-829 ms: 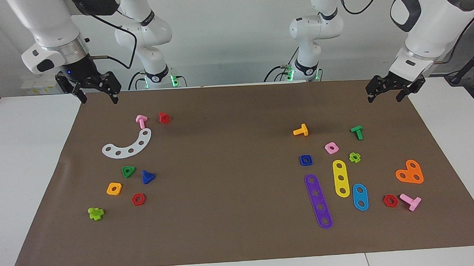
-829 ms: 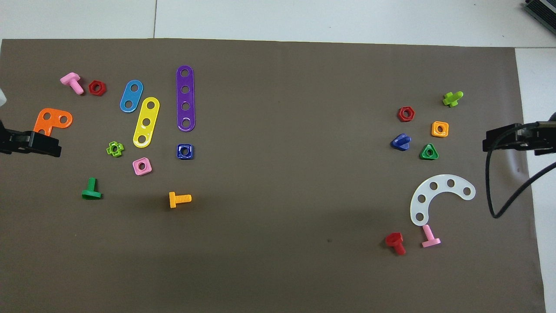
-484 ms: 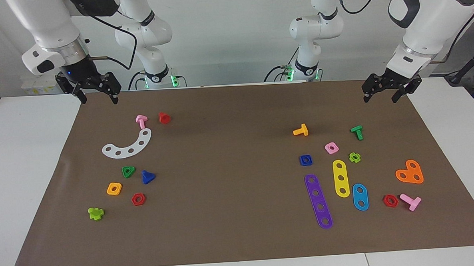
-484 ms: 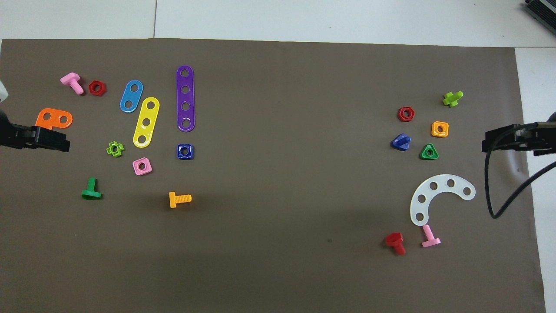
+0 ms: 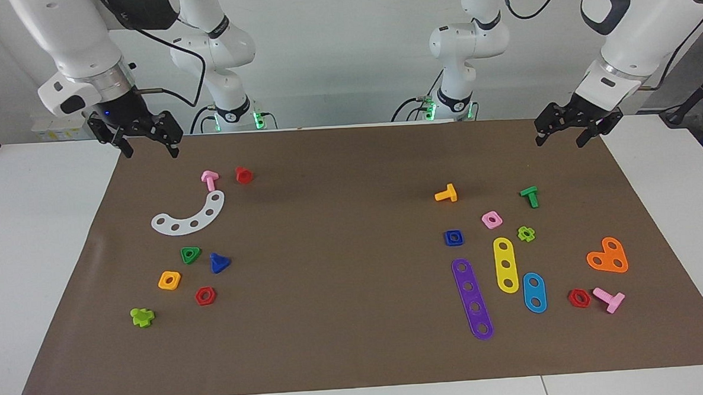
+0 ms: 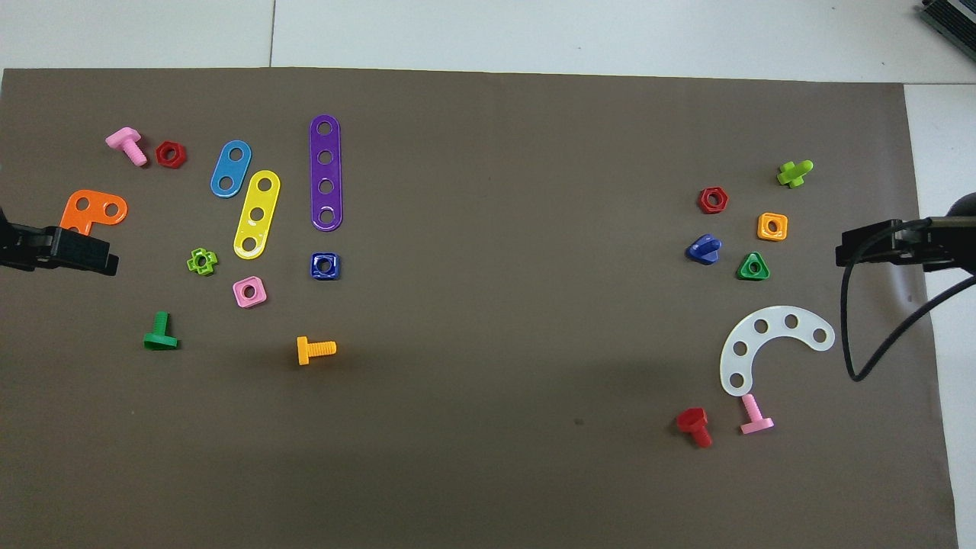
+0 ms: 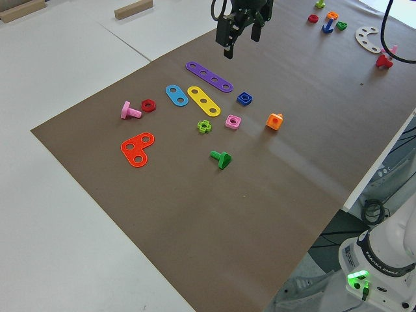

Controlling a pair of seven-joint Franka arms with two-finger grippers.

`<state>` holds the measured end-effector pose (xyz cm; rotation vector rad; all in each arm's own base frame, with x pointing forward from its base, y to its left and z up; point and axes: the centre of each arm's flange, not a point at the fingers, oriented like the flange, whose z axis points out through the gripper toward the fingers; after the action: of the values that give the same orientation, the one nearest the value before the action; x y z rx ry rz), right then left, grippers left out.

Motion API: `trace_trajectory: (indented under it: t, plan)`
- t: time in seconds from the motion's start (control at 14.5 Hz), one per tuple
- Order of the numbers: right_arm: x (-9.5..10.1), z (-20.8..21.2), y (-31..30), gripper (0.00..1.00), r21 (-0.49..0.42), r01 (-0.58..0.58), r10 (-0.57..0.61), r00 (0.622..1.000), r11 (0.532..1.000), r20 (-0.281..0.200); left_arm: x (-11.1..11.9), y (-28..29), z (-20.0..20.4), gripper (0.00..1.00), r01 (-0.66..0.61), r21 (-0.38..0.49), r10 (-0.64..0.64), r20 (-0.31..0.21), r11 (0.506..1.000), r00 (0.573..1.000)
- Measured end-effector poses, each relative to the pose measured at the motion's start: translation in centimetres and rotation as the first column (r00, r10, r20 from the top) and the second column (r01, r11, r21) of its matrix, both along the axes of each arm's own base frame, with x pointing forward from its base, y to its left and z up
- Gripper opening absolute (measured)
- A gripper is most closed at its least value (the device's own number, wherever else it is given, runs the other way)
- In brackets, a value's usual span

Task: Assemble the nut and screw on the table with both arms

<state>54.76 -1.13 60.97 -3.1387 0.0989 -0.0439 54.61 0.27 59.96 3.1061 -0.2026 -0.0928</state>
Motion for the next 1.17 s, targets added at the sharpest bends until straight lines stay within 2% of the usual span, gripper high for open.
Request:
trace_trajectory:
  t: [0.14,0.28,0.41,0.55,0.76,0.9,1.04,1.11,1.17]
  plan:
    - [1.9,-3.1,0.0,1.0,-0.004,-0.02,0.02,1.0,1.0,0.008,-0.3,0.1,0.7,0.99,0.008,0.041,-0.007,-0.01,0.999,1.0]
    - [4.7,-7.2,0.5,1.0,-0.008,-0.04,0.041,0.999,0.999,0.026,-0.3,0.1,1.0,0.99,0.008,0.046,-0.008,-0.007,0.999,1.0]
    - [7.1,-11.9,1.2,1.0,-0.009,-0.087,0.088,0.996,0.996,0.023,-0.3,0.2,1.0,1.0,0.008,0.047,-0.008,-0.007,0.999,1.0]
    - [8.7,-17.2,2.0,1.0,0.007,-0.141,0.141,0.989,0.99,0.043,-0.3,0.2,1.0,1.0,0.007,0.048,-0.007,-0.007,0.999,1.0]
    - [7.9,-24.4,3.5,1.0,0.003,-0.192,0.191,0.979,0.981,0.065,-0.2,0.2,1.1,1.0,0.007,0.048,-0.007,-0.006,0.999,1.0]
    - [7.0,-26.9,4.7,0.98,0.0,-0.211,0.211,0.976,0.977,0.063,-0.3,0.2,1.0,1.0,0.007,0.048,-0.007,-0.006,0.999,1.0]
    - [6.3,-28.1,4.9,0.79,-0.001,-0.239,0.239,0.97,0.971,0.053,-0.3,0.2,1.1,1.0,0.008,0.048,-0.008,-0.006,0.999,1.0]
    - [6.1,-28.4,4.7,0.79,-0.004,-0.26,0.26,0.964,0.966,0.052,-0.3,0.2,1.1,1.0,0.009,0.048,-0.008,-0.006,0.999,1.0]
    - [6.0,-28.8,4.3,0.7,-0.007,-0.272,0.272,0.961,0.962,0.055,-0.3,0.1,1.1,1.0,0.009,0.048,-0.009,-0.005,0.999,1.0]
